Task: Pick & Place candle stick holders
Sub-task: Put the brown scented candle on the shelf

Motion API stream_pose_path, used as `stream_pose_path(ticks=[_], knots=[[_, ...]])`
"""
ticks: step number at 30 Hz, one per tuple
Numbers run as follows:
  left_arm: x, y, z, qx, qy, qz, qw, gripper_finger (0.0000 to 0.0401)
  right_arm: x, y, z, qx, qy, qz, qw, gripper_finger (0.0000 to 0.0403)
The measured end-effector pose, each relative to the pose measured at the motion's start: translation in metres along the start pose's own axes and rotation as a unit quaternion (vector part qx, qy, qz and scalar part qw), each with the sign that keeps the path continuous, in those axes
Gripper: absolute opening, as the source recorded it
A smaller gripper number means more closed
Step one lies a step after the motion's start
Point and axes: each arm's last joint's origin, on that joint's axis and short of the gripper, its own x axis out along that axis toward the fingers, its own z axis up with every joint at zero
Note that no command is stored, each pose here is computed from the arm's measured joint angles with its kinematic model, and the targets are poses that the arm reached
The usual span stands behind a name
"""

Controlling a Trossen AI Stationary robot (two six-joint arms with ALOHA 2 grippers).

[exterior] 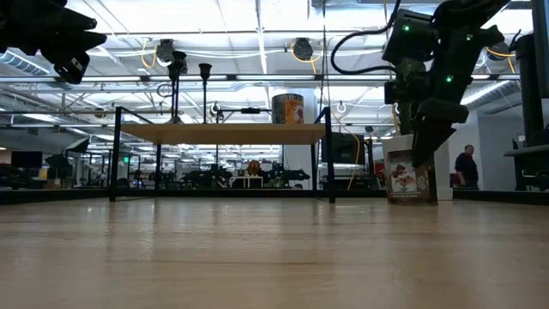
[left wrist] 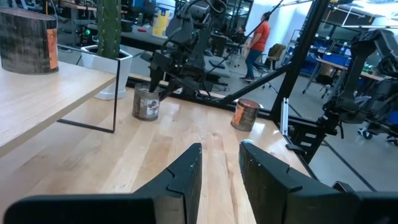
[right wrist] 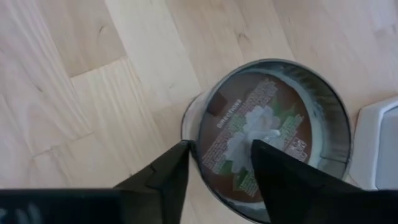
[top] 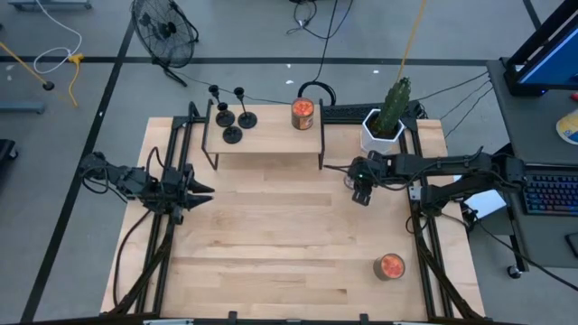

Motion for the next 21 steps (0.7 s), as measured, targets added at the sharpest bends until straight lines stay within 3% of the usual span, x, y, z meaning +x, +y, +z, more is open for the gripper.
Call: stream_pose_path(ticks=[14, 21], knots=[[0.0, 0.0, 0.0, -0.008, 0.0, 0.0, 1.0, 0.0113, -0.003, 0.002, 0.004, 0.012, -0.002, 0.032, 0.999, 0.0013], [0.0, 0.0, 0.001, -0.011, -0.006, -0.001, 1.0, 0.0113, -0.014, 0.002, 0.013, 0.027, -0.006, 0.05, 0.998, 0.0003]])
